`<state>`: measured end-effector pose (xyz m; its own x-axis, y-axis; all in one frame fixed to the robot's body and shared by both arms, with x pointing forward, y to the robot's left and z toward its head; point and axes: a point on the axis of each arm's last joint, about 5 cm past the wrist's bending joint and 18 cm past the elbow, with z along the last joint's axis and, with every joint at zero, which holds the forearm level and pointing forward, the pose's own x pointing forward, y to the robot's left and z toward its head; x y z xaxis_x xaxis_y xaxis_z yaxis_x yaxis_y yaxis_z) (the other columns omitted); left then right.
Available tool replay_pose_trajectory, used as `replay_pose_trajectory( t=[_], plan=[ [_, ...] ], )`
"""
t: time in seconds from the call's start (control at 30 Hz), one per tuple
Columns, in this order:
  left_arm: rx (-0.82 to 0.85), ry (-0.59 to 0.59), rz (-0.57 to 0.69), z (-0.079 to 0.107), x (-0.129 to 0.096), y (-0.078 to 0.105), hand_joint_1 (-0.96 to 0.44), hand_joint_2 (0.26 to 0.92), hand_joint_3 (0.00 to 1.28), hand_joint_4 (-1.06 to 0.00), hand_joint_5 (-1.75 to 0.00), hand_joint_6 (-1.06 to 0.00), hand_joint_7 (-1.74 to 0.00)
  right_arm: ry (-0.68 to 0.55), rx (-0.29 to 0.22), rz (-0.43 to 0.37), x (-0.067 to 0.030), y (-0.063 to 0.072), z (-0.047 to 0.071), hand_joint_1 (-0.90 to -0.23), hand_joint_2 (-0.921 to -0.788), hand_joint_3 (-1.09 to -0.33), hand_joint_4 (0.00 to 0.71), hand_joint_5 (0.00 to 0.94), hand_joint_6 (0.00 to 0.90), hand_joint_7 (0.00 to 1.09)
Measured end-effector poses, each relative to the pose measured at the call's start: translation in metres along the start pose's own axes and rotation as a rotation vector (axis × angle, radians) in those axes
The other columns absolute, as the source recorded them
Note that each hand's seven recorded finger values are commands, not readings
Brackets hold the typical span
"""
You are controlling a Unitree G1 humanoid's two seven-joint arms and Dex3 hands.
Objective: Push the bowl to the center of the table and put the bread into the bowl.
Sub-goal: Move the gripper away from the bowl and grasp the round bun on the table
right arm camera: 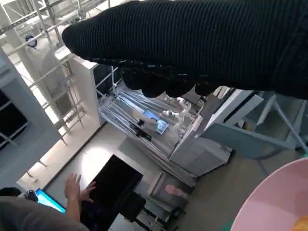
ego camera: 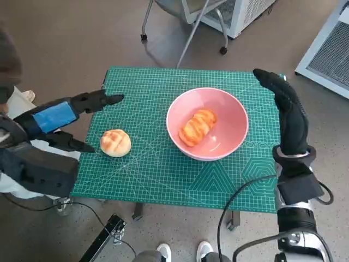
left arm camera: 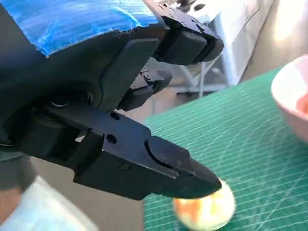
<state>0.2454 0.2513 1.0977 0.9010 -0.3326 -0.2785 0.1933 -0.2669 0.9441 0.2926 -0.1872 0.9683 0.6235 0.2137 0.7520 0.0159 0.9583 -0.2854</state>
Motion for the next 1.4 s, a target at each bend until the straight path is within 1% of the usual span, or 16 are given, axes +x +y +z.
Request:
replay_pose_trajectory(
  t=[0.2, 0.63, 0.9, 1.07, 1.2, 1.27, 1.3, 1.33, 1.37, 1.4],
  plan=[
    [0.011, 0.038, -0.061, 0.003, 0.01, -0.01, -0.15, 0.643, 0.01, 0.0, 0.0, -0.2, -0.01, 0.0, -0.001, 0.001, 0.0, 0.0, 0.0, -0.576, -0.921, -0.755, 0.344, 0.004, 0.03, 0.87],
    [0.03, 0.066, -0.177, 0.006, 0.032, -0.036, -0.03, 0.669, 0.01, -0.02, -0.01, -0.24, -0.02, -0.001, -0.002, -0.004, -0.0003, -0.001, 0.0, -0.584, -0.921, -0.75, 0.345, 0.004, 0.032, 0.86],
    [0.058, 0.078, -0.248, 0.007, 0.047, -0.047, -0.01, 0.684, 0.02, -0.03, 0.0, -0.24, -0.02, -0.004, -0.005, -0.008, -0.0009, -0.002, 0.0, -0.586, -0.921, -0.744, 0.347, 0.005, 0.038, 0.85],
    [0.065, 0.088, -0.27, 0.006, 0.055, -0.052, -0.01, 0.687, 0.02, -0.03, 0.0, -0.25, -0.01, -0.005, -0.007, -0.009, -0.0013, -0.002, 0.0, -0.58, -0.921, -0.744, 0.346, 0.004, 0.041, 0.85],
    [0.084, 0.093, -0.287, 0.005, 0.062, -0.058, -0.01, 0.698, 0.02, -0.06, -0.01, -0.26, -0.02, -0.004, -0.008, -0.009, -0.0018, -0.002, 0.0, -0.58, -0.921, -0.743, 0.344, 0.003, 0.043, 0.84],
    [0.097, 0.093, -0.294, 0.005, 0.066, -0.062, 0.02, 0.722, 0.03, -0.09, -0.03, -0.28, -0.02, -0.003, -0.01, -0.011, -0.0022, -0.003, 0.0, -0.58, -0.921, -0.742, 0.344, 0.003, 0.045, 0.84],
    [0.106, 0.093, -0.295, 0.005, 0.068, -0.065, 0.07, 0.772, 0.06, -0.13, -0.03, -0.31, -0.03, -0.003, -0.01, -0.011, -0.0023, -0.003, 0.0, -0.579, -0.921, -0.742, 0.344, 0.002, 0.046, 0.84],
    [0.124, 0.091, -0.297, 0.006, 0.07, -0.067, 0.09, 0.79, 0.06, -0.15, -0.03, -0.32, -0.03, -0.002, -0.01, -0.012, -0.0025, -0.003, 0.0, -0.578, -0.921, -0.742, 0.344, 0.002, 0.046, 0.84],
    [0.138, 0.089, -0.298, 0.006, 0.072, -0.07, 0.13, 0.837, 0.12, -0.21, -0.03, -0.36, -0.04, -0.002, -0.011, -0.012, -0.0025, -0.003, 0.0, -0.577, -0.921, -0.742, 0.343, 0.002, 0.047, 0.83],
    [0.166, 0.085, -0.299, 0.006, 0.075, -0.073, 0.16, 0.867, 0.16, -0.25, -0.03, -0.39, -0.04, -0.002, -0.011, -0.012, -0.0027, -0.003, 0.0, -0.576, -0.921, -0.742, 0.343, 0.002, 0.048, 0.83]
  ],
)
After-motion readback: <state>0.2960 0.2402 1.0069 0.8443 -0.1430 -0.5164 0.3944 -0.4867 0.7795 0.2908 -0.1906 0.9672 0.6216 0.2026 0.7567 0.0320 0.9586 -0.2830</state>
